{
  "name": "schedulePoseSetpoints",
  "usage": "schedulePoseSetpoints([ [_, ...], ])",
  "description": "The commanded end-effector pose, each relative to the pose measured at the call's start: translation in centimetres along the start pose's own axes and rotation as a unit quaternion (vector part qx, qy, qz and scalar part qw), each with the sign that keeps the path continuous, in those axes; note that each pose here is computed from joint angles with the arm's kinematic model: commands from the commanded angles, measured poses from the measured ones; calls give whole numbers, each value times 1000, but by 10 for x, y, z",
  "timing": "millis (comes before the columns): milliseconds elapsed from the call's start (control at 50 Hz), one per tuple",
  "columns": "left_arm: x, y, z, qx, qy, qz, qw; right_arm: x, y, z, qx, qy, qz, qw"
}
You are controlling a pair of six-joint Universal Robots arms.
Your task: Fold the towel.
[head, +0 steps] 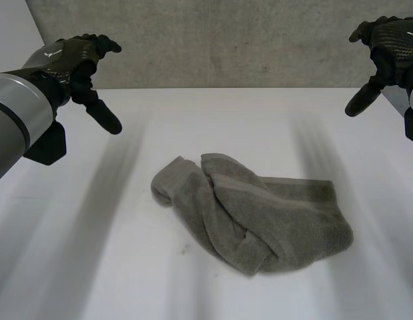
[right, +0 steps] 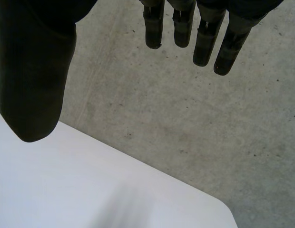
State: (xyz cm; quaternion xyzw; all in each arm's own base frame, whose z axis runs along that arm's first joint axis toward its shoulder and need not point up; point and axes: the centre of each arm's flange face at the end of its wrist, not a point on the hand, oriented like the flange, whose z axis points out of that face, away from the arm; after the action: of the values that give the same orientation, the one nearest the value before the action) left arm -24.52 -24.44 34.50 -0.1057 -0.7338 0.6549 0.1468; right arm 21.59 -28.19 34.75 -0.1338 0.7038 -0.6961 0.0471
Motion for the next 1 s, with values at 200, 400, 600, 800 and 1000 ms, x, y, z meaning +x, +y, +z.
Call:
schedulePoseSetpoints([
  [200,4,10,3,-6,12,1,1000,-15,18,7,-23,-56,-43,997],
  [400,16,93,46,-97,30,31,994,-92,87,13,-51,-278,-211,936],
  [600,20,163,72,-153,55,79,984,-142,141,15,-58,-364,-294,882],
  [800,32,212,76,-184,82,85,976,-168,183,12,-75,-407,-319,853],
  [1000,38,182,78,-135,81,86,984,-146,115,44,1,-276,-301,913],
])
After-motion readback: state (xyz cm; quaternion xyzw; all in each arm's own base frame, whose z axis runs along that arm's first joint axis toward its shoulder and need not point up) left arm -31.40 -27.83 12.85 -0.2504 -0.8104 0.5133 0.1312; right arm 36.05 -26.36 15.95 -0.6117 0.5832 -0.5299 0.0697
